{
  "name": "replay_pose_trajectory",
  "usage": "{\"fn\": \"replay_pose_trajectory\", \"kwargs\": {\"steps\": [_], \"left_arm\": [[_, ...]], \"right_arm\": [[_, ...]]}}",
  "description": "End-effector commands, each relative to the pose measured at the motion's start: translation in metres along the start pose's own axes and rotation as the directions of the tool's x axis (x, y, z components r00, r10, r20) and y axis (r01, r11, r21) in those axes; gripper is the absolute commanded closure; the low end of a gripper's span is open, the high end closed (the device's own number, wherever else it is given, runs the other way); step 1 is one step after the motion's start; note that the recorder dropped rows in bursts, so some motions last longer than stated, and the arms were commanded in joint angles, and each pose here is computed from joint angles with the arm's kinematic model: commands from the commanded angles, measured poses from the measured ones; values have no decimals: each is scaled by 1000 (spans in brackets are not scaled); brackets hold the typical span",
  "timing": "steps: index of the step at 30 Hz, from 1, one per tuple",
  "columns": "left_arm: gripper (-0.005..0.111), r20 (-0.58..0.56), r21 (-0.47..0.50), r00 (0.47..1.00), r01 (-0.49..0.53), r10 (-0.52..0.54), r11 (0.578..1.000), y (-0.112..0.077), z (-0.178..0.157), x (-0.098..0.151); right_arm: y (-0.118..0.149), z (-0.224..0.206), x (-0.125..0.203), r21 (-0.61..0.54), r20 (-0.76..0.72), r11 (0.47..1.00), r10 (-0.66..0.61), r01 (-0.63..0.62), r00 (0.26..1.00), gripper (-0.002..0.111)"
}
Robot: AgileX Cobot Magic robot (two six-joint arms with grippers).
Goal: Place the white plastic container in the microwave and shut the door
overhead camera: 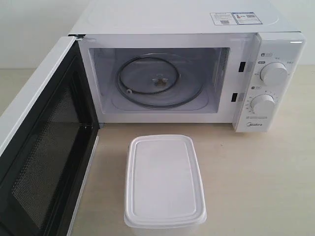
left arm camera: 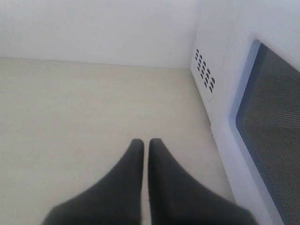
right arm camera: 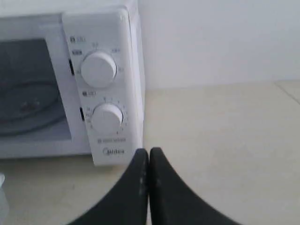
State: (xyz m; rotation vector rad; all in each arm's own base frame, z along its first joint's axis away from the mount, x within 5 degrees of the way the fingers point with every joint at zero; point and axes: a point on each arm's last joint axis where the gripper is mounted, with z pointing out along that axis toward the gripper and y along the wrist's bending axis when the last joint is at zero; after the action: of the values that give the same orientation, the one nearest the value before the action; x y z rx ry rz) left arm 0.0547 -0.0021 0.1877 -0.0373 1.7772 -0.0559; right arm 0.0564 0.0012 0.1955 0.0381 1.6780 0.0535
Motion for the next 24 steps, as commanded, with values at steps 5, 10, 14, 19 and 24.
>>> {"fn": "replay_pose_trajectory", "kwargs": {"steps": [5,10,14,19,24], "left_arm": [[102,1,-4,1000,-1,1,1000,0,0,1],[102,1,-4,1000,-1,1,1000,0,0,1],[102,1,-4,1000,-1,1,1000,0,0,1],[102,1,-4,1000,-1,1,1000,0,0,1],[102,1,-4,1000,-1,1,1000,0,0,1]], "right_arm": [[-1,-6,-31,8,338,1000,3,-6,941,109],[-1,-6,-30,8,333,1000,3,-6,943,109],[0,-8,-47,6,352,1000,4,-7,936,109],[1,15,-64,14,229,1000,14,-18,973,109],[0,31,-68,24,211,1000,13,-18,977,109]]}}
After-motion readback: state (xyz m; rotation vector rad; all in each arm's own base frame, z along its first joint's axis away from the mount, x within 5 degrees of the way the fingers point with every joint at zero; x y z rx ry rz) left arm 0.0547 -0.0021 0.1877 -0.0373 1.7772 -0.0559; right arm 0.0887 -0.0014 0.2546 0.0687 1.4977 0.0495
